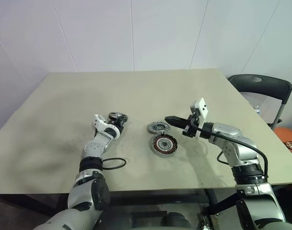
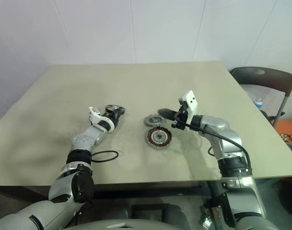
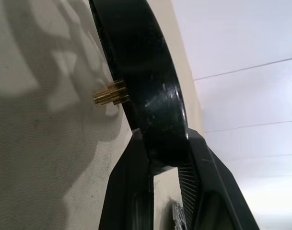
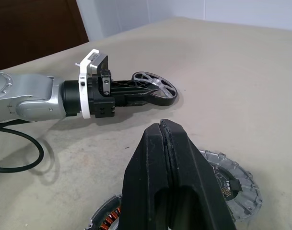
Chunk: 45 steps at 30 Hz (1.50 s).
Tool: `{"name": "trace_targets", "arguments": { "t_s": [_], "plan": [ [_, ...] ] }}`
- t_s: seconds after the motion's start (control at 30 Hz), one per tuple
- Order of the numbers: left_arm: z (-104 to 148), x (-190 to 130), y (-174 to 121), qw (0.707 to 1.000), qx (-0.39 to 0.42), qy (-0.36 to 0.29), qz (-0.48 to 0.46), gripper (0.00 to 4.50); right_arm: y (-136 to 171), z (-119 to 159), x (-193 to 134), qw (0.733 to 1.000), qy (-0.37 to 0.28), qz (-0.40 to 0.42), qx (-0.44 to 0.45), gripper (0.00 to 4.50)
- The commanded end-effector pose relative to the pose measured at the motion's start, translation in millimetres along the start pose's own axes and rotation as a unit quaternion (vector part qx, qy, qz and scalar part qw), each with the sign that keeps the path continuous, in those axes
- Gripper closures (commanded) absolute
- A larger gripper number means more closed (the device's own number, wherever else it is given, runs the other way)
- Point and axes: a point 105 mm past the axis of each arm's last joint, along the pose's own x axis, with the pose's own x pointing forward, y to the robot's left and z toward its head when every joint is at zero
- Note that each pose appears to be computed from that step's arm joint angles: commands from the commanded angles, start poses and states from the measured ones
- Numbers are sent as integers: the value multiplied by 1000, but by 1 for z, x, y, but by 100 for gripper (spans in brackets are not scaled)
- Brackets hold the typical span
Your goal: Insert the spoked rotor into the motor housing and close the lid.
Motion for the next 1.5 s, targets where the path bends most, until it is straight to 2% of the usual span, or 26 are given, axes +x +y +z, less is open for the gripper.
{"name": "trace_targets", "arguments": {
  "t_s": [0.03,0.1,0.2,0.4,0.6,0.67,0.9,1.5],
  "plan": [
    [-2,-10,-54,989,16,21,-146,411,1,26,-15,999,-35,26,-21,450],
    [-11,-20,-75,977,15,51,-208,411,3,25,-23,999,-31,42,-17,450],
    [-44,-39,-91,951,39,143,-272,411,0,6,-44,999,12,47,-1,450],
    [-104,-59,-79,901,103,311,-285,411,-7,-21,-68,997,75,16,8,450],
    [-138,-66,-70,856,110,411,-293,411,-7,-30,-72,997,79,-4,19,450],
    [-142,-69,-72,847,106,427,-300,411,-6,-32,-73,997,77,-8,22,450],
    [-136,-72,-64,853,59,434,-284,411,-3,-33,-80,997,73,-26,24,450],
    [-143,-65,-63,859,36,432,-272,411,0,-29,-74,997,65,-28,20,450]
  ]
}}
